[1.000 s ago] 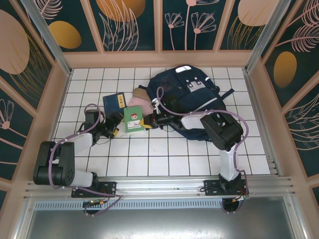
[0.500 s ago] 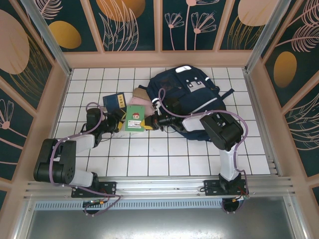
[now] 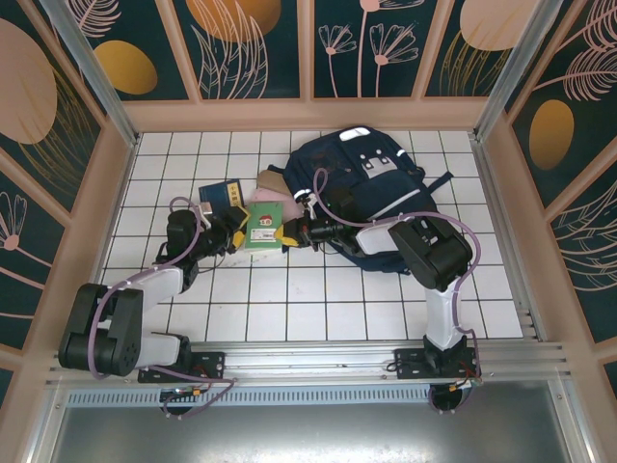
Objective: Pack the student bag
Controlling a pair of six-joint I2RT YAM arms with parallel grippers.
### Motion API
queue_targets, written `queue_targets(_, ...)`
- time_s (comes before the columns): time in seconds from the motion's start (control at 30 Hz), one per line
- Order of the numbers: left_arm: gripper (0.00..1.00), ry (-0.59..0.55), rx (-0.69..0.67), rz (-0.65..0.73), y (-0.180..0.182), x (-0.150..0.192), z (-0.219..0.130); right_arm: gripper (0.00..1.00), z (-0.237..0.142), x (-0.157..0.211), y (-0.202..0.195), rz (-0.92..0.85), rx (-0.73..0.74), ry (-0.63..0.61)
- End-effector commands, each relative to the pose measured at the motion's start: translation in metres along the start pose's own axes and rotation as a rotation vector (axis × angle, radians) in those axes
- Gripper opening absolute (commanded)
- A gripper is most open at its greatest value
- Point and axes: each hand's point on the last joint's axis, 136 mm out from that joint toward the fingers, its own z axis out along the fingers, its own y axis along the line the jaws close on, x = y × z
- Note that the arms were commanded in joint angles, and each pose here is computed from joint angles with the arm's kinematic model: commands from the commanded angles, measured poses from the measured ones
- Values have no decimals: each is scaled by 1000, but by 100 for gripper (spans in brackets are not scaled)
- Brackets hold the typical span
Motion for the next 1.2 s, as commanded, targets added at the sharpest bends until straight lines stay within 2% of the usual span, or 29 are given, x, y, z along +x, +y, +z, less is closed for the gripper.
queue_targets(0.0,72,68,-82,48,15,16,3,0,-3,-7,26,-86,-70,-27)
queue_targets(0.1,75,2,-191,98,28,9,-10,0,-8,-9,28,-90,-66,-43)
queue_targets(0.2,76,-55,-216,115,28,4,-21,0,-11,-11,31,-94,-63,-56)
queue_targets(0.6,80,21,-90,-49,33,26,-10,0,-12,-14,44,-64,-118,-83)
queue_targets(0.83,82,-10,-17,-73,13,27,-4,0,-6,-14,45,-32,-139,-108)
queue_targets(1.03,74,-78,3,-88,10,16,-4,0,-4,-13,45,31,-205,-151)
queue_targets(1.17,57,-111,18,-96,10,7,2,0,3,-8,42,60,-214,-157)
